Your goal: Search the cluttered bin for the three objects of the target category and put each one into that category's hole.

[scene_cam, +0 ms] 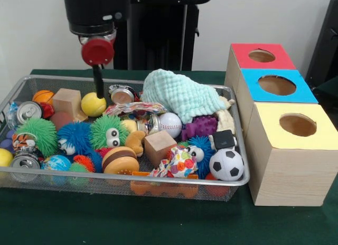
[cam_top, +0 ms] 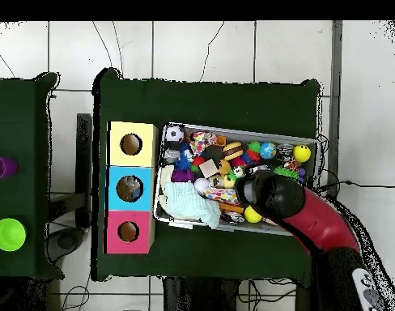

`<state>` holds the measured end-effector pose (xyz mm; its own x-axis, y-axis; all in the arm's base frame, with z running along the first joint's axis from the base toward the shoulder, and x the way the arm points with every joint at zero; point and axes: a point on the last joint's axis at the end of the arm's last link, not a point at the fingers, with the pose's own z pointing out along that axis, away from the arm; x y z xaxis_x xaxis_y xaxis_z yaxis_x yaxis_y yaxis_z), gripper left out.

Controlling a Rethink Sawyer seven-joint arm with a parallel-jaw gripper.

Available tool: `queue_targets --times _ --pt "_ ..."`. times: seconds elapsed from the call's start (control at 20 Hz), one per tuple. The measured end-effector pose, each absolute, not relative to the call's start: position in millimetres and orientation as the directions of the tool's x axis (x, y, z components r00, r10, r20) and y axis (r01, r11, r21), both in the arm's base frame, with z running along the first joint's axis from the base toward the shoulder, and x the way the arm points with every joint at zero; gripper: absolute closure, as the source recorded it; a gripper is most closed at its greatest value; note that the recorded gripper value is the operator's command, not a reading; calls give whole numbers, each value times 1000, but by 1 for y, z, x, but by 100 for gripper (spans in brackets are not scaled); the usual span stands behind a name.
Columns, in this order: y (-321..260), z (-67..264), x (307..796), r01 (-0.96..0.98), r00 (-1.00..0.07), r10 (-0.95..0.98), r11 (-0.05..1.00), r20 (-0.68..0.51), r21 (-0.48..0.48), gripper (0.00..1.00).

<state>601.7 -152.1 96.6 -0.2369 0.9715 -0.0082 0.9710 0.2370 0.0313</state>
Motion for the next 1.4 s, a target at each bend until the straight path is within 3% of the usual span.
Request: queue_targets --times 0.4,0.9,1.4 --pt "-211 85 562 967 -256 966 256 -30 -14 0" --pt "-271 44 491 945 -313 950 312 -2 -96 0" --pt "-277 12 459 908 -396 918 396 30 -138 0"
